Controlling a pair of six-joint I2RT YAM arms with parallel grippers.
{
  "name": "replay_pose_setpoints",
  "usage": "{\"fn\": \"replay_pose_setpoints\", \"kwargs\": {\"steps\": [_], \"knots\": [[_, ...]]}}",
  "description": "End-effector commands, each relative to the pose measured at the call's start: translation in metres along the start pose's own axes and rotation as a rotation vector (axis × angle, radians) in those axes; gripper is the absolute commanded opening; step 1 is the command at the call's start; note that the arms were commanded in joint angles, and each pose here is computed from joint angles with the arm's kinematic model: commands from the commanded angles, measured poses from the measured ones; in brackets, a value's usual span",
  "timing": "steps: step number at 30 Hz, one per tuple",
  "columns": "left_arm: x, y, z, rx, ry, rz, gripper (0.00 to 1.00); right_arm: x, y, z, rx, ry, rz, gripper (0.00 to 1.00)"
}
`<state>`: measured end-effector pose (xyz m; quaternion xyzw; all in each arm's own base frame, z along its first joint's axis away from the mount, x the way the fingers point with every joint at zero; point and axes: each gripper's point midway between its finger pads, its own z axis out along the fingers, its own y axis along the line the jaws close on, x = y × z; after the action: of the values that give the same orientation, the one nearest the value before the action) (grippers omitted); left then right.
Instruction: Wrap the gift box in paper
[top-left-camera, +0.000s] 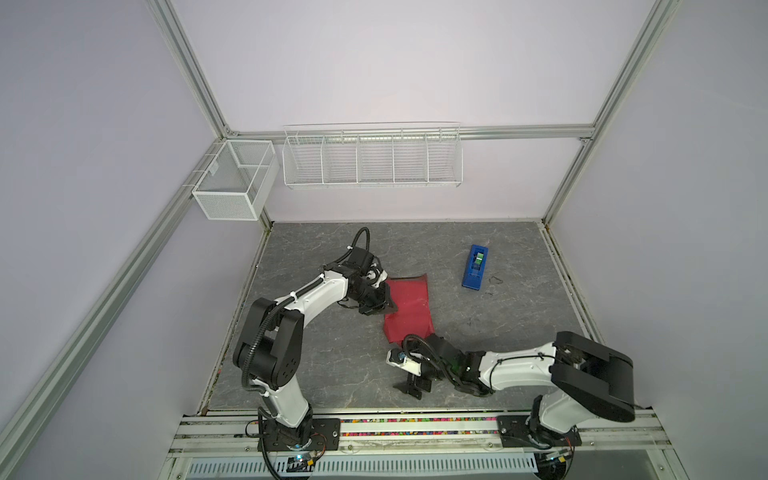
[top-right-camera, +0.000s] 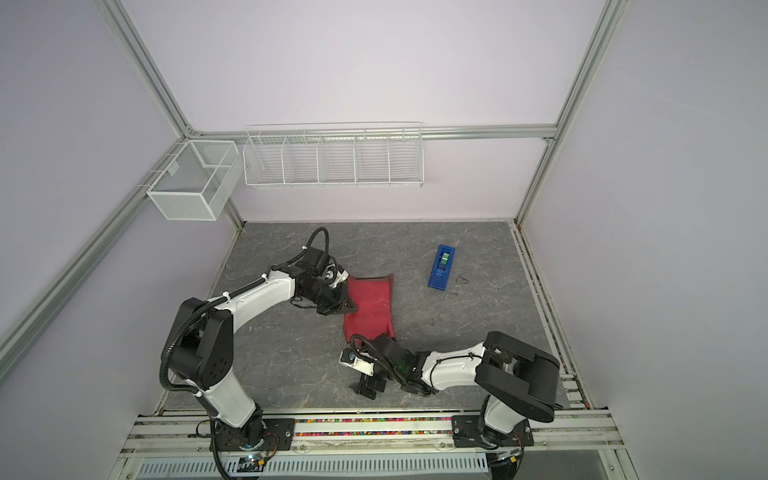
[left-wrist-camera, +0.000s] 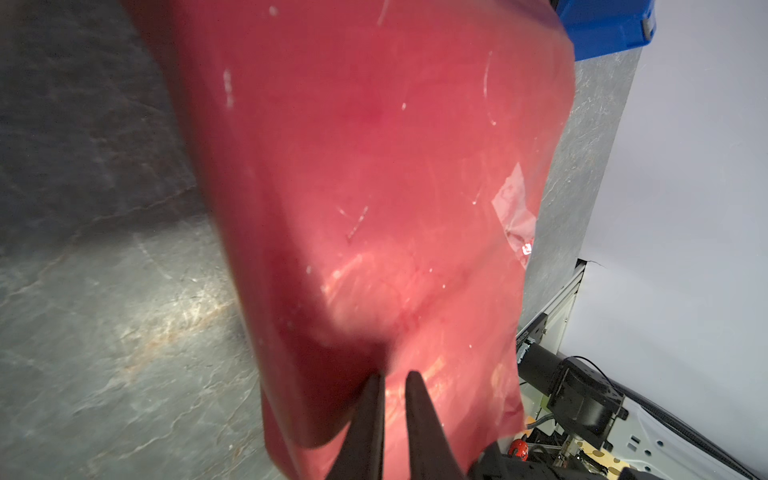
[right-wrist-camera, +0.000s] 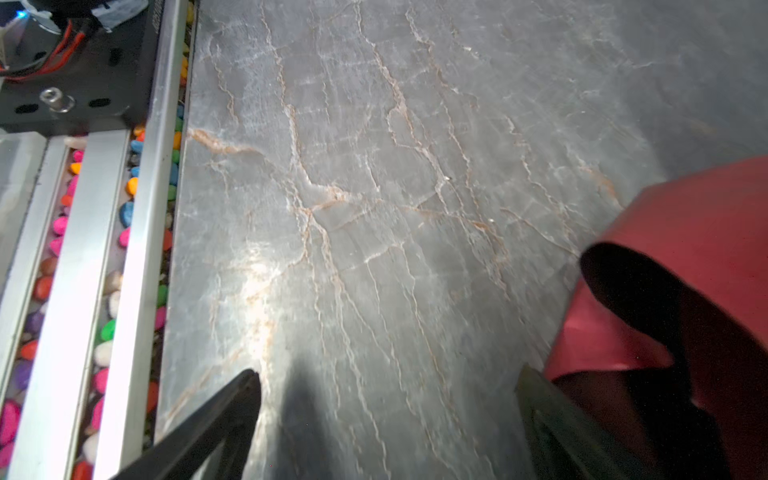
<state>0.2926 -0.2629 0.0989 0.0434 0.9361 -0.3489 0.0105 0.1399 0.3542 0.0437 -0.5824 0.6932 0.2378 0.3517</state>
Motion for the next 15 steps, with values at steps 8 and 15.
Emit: {"fn": "replay_pose_setpoints", "kwargs": {"steps": [8, 15], "knots": [[0.005, 0.022, 0.003, -0.102, 0.013, -0.027, 0.14, 0.015, -0.041, 0.01, 0.228, 0.059, 0.032, 0.92], [0.006, 0.022, 0.001, -0.104, 0.009, -0.027, 0.14, 0.015, -0.045, 0.035, 0.232, 0.07, 0.031, 0.91]]}}
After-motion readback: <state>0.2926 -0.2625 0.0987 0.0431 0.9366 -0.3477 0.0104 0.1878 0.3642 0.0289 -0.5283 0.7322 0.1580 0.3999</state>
